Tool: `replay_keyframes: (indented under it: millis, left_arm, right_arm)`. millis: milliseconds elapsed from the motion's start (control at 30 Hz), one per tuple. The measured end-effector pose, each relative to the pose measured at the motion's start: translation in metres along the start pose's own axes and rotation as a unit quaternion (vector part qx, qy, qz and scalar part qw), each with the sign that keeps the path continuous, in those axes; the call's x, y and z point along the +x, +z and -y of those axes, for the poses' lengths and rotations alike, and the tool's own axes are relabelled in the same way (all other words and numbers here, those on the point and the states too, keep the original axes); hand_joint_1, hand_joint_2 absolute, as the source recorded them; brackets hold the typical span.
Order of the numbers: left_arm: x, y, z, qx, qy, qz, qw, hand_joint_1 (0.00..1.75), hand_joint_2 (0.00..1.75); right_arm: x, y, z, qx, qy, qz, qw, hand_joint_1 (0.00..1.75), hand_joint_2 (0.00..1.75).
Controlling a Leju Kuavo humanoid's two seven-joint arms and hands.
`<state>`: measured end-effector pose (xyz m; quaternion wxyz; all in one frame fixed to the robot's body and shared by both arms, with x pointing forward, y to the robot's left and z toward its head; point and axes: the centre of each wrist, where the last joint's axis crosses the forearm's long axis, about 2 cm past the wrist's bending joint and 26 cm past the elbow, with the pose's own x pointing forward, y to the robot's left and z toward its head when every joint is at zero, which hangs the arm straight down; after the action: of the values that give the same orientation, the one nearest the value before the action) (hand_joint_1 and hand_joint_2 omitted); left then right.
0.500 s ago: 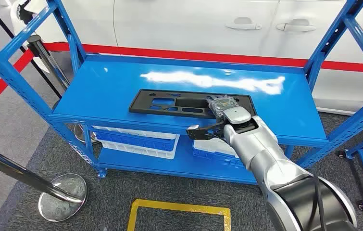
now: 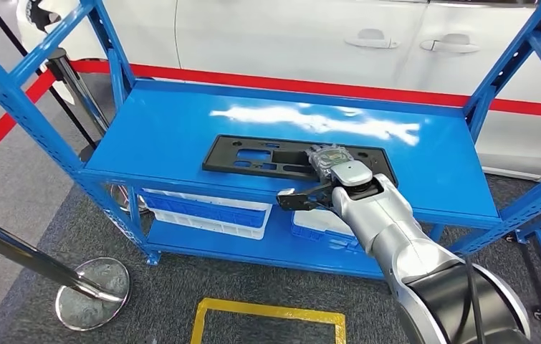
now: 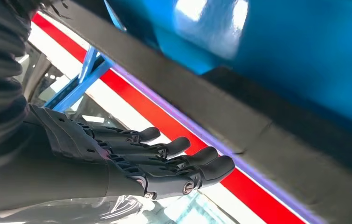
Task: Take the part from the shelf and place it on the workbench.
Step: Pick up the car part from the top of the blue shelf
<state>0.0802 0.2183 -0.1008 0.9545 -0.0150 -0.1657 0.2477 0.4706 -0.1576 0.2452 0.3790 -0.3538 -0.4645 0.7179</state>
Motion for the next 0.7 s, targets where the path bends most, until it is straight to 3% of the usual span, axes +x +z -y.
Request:
replay_keyframes:
  millis: [67,700]
  left_arm:
    - [0.0,0.0,0.001,-0.001,0.001,0.0,1.0,0.0,0.0]
    - [0.004,0.0,0.006,-0.006,-0.002,0.002,1.0,0.0,0.0]
  right_arm:
    - [0.0,0.0,-0.001,0.002,0.002,0.001,1.0,1.68,1.75]
    - [-0.005,0.0,0.008,-0.004,0.016,0.003,1.0,1.75,1.75]
